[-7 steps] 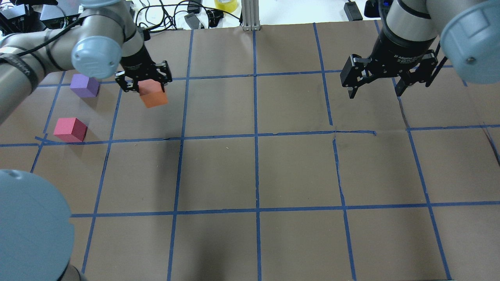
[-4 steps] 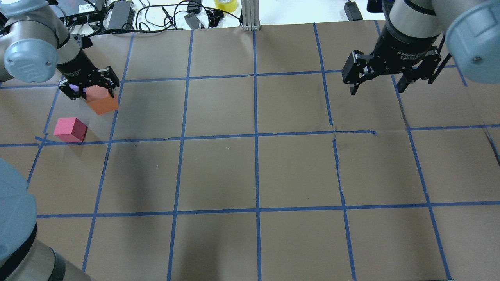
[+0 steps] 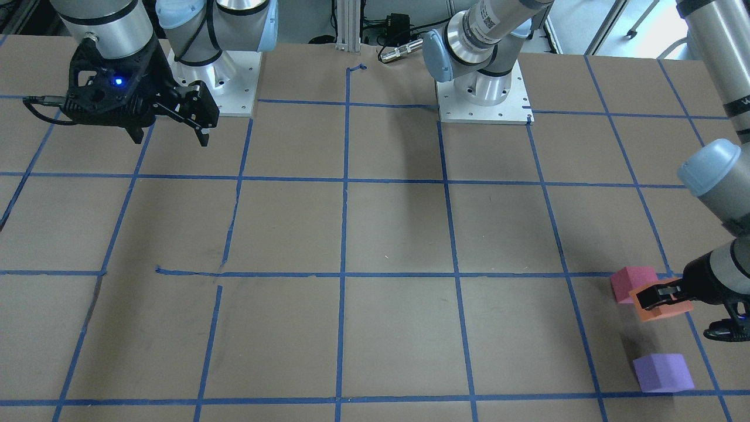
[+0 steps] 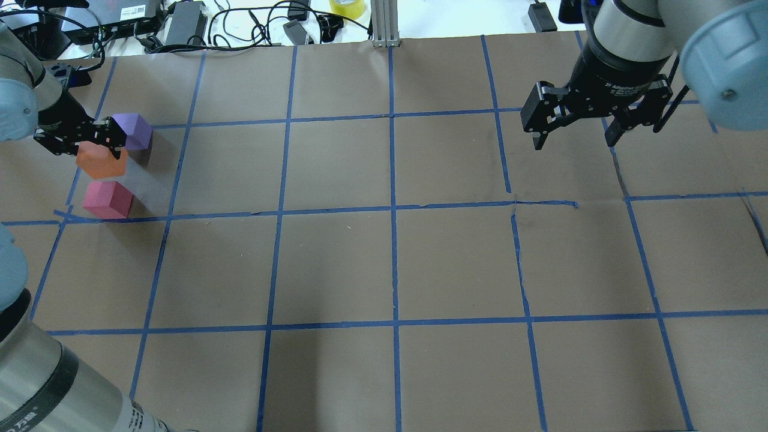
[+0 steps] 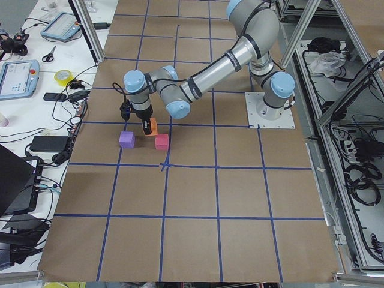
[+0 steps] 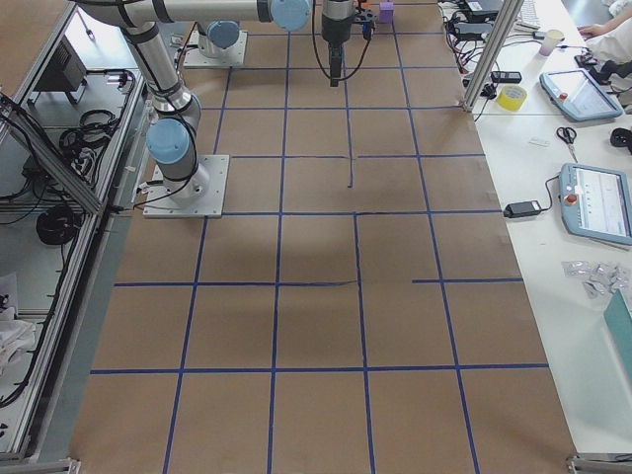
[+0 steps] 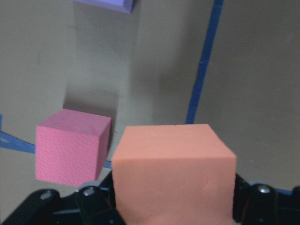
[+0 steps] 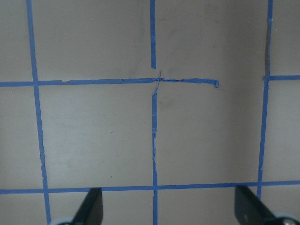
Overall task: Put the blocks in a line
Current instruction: 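Carry the orange cube with the left gripper toward the pink cube, then place the orange cube between the pink and purple cubes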
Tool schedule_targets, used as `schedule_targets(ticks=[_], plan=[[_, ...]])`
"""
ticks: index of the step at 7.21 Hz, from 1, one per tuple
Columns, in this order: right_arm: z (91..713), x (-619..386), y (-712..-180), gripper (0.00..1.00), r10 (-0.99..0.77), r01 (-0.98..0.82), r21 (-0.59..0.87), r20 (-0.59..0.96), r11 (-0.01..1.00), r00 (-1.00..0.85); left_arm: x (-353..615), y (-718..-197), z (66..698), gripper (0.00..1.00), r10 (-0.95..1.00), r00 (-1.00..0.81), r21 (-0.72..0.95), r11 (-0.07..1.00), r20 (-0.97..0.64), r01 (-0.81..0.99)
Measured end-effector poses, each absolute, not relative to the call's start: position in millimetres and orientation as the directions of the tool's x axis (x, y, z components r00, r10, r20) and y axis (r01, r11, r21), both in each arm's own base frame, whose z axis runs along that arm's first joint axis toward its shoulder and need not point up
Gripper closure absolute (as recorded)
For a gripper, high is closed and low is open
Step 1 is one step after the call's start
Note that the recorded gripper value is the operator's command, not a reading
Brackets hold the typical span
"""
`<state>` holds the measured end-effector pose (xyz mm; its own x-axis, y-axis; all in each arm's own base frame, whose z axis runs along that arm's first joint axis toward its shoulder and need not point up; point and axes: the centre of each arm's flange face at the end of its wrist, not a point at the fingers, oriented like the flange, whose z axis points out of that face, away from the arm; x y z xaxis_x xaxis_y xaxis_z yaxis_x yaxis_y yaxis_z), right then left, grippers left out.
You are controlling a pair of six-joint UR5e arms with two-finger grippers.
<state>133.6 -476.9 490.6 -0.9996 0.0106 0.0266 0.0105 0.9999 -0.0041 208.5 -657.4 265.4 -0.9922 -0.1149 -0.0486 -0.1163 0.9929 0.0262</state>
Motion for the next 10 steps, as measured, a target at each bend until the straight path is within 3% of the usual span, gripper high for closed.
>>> schedule_targets(ticks=[6, 10], plan=[[491, 132, -476, 0.0, 0.013, 0.013, -0.005, 0.02, 1.0, -1.0, 226, -674, 249, 1.0, 0.142, -0.99, 0.025, 0.99, -0.014, 0.142], [491, 131, -477, 0.0, 0.014, 0.014, -0.003, 0.027, 1.0, -1.0, 221, -676, 239, 1.0, 0.16, -0.987, -0.025, 0.987, 0.012, 0.159]])
